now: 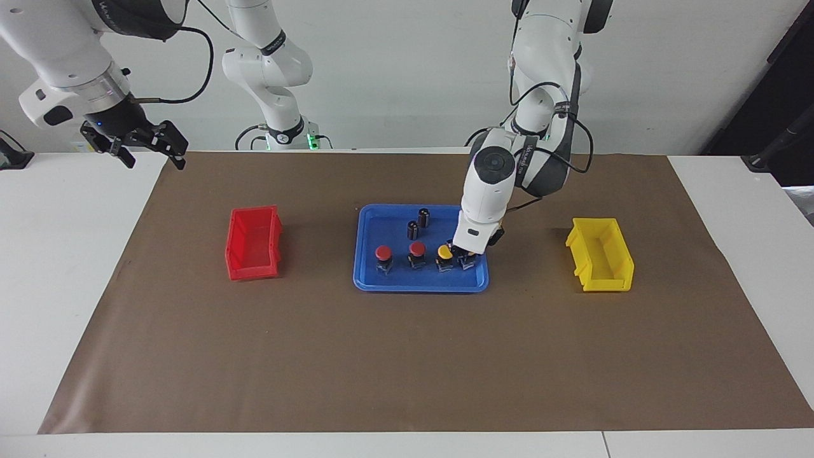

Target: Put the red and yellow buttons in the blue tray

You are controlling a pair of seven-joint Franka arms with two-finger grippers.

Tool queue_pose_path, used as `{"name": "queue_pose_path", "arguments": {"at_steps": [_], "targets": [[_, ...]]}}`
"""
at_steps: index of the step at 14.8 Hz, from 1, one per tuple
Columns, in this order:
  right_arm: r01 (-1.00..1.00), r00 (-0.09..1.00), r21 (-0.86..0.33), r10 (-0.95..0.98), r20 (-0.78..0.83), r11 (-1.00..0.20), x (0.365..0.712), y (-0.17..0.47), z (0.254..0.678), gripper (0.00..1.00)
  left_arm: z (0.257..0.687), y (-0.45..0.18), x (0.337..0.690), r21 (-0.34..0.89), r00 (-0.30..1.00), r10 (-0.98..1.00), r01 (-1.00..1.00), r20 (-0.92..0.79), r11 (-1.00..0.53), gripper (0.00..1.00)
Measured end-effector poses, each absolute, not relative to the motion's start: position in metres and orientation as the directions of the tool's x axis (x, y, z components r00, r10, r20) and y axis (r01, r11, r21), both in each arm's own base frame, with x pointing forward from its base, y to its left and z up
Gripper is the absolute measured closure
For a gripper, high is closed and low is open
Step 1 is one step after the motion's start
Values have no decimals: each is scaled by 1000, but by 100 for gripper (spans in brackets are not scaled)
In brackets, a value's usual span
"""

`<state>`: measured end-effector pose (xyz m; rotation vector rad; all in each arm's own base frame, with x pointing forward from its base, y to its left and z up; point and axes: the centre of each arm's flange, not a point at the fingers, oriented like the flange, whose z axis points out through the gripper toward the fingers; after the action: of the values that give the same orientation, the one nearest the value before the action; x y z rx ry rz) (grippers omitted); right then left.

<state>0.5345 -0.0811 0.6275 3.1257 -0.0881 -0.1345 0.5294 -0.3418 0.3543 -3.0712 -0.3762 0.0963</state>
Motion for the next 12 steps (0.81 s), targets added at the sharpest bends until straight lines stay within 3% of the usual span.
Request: {"name": "queue_pose_path", "arguments": {"at_steps": [3, 6, 7, 9, 10, 12], "targets": [[-55, 995, 14, -56, -85, -998, 534, -81, 628, 0, 356, -342, 530, -51, 969, 243, 240, -54, -969, 36], [-55, 995, 14, -56, -85, -998, 534, -81, 628, 0, 373, -340, 534, -38, 968, 247, 246, -43, -969, 34], [-55, 995, 14, -56, -85, -998, 534, -81, 628, 0, 390, -336, 538, -35, 967, 250, 249, -42, -968, 33], [-55, 995, 14, -56, -85, -998, 534, -81, 628, 0, 435, -313, 551, -22, 972, 231, 230, -41, -973, 16], [-55, 995, 14, -56, -85, -998, 534, -81, 628, 0, 457, -296, 556, -18, 975, 216, 215, -45, -976, 3], [-55, 995, 14, -56, -85, -998, 534, -80, 628, 0, 494, -256, 564, -28, 978, 198, 196, -65, -980, 0]]}}
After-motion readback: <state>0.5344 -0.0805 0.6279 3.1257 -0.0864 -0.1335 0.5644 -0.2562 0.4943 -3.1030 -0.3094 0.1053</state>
